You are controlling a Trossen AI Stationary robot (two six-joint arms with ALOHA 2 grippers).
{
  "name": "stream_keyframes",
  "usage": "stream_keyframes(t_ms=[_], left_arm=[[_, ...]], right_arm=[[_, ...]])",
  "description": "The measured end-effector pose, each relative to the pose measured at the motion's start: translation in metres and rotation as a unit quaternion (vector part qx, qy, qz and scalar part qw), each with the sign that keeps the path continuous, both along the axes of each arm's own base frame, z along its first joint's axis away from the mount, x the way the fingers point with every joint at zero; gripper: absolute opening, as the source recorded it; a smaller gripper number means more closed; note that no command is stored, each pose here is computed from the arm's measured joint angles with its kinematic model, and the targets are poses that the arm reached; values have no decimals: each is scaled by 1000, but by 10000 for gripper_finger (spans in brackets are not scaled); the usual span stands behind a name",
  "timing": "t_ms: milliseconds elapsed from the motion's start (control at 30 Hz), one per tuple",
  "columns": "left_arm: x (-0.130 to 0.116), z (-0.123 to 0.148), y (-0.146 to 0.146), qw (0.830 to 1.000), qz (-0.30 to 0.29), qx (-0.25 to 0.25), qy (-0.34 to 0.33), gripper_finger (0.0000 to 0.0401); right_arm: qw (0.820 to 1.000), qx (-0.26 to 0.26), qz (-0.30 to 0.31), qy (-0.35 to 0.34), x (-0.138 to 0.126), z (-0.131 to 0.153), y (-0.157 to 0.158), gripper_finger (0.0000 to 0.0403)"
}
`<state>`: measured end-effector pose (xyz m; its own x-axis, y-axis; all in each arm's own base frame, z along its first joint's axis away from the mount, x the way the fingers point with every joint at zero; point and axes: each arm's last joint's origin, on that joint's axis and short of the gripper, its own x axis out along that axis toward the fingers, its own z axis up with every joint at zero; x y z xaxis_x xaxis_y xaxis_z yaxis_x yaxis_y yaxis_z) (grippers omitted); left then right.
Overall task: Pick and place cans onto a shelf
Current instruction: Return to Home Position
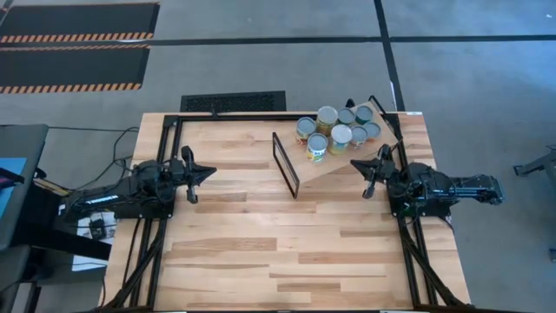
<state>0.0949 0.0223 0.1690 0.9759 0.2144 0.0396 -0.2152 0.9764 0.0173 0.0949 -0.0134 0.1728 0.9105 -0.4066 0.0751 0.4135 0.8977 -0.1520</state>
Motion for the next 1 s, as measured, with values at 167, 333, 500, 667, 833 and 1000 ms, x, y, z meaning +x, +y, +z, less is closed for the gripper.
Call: stream_keyframes(t_ms=[167,333,500,667,833,1000], left_arm=[[0,0,0,999,-1,-34,-7,0],[0,0,0,1000,0,-26,-5,0],[3,1,-3,999,-3,-32,-2,0],[13,-12,-12,995,-30,-42,80,0],[17,-24,-15,986,-58,-44,149,0],[19,-29,-15,981,-58,-53,177,0]], right_arm=[[1000,0,0,-1,0,0,0,33],[1000,0,0,-1,0,0,0,32],[1000,0,0,-2,0,0,0,32],[1000,0,0,-2,0,0,0,33],[1000,0,0,-2,0,0,0,31],[1000,0,0,-2,0,0,0,33]])
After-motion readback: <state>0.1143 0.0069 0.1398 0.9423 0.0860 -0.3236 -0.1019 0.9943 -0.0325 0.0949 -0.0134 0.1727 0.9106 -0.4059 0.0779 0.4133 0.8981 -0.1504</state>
